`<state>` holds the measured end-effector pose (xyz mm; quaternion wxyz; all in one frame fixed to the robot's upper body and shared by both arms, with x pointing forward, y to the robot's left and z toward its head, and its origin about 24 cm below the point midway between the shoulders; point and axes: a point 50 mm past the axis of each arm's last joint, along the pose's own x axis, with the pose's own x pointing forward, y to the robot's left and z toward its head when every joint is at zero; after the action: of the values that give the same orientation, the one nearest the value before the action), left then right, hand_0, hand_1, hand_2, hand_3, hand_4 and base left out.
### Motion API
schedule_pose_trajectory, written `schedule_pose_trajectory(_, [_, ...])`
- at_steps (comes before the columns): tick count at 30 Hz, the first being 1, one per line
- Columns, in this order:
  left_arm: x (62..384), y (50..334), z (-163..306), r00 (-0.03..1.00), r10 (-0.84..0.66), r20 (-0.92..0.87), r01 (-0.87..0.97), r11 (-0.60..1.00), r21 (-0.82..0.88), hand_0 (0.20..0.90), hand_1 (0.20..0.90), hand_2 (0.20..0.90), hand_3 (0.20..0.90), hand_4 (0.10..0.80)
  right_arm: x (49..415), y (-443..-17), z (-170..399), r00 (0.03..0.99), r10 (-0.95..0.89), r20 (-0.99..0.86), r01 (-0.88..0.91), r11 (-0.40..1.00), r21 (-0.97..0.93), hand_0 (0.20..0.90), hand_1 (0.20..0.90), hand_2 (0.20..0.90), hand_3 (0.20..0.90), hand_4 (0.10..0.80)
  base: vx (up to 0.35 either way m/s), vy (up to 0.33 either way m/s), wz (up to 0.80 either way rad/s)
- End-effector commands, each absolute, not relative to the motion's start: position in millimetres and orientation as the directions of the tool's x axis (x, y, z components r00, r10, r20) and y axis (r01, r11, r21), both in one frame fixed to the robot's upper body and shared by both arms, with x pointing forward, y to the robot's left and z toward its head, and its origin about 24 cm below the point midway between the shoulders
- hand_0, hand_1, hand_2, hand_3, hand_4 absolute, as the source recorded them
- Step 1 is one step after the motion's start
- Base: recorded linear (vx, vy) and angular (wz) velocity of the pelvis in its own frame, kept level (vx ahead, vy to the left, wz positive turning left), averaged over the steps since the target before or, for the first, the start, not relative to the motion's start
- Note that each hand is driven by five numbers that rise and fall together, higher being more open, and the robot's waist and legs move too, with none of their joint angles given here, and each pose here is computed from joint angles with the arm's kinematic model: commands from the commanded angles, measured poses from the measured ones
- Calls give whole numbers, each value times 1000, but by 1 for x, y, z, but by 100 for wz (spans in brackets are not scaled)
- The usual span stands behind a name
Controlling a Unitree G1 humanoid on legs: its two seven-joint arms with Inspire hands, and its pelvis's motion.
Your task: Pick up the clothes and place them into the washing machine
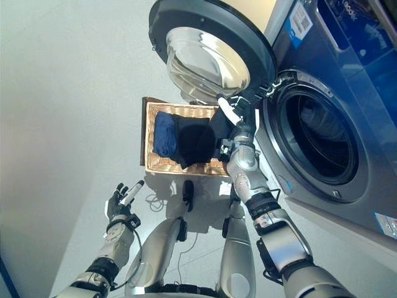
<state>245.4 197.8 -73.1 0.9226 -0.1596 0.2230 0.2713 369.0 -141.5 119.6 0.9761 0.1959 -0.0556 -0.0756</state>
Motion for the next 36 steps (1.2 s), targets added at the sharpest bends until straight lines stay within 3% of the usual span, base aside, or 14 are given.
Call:
schedule_pose_trajectory(1, [225, 213, -86, 704, 481, -523, -614, 782, -108, 900, 900, 900, 900, 800, 359, -143, 141, 953, -195, 232, 1, 768, 641, 200, 200, 200, 200, 300, 0, 0, 0])
schedule_pose_trajectory(4, [223, 210, -89, 701, 467, -539, -613, 781, -119, 900, 900, 900, 900, 800, 356, -151, 128, 955, -238, 179, 15, 640, 769, 200, 200, 200, 200, 300, 1, -1, -4])
schedule_pose_trajectory(15, [214, 207, -96, 698, 436, -568, -607, 781, -147, 900, 900, 900, 900, 800, 341, -200, 99, 901, -426, 82, 83, 355, 931, 200, 200, 200, 200, 300, 0, 1, -2])
schedule_pose_trajectory(23, [210, 208, -99, 692, 433, -577, -610, 779, -147, 900, 900, 900, 900, 800, 333, -234, 91, 835, -549, 29, 146, 272, 951, 200, 200, 200, 200, 300, 0, 0, 0])
schedule_pose_trajectory(36, [208, 209, -100, 690, 433, -580, -610, 779, -144, 900, 900, 900, 900, 800, 334, -247, 93, 810, -585, 24, 174, 279, 944, 200, 200, 200, 200, 300, 0, 0, 0])
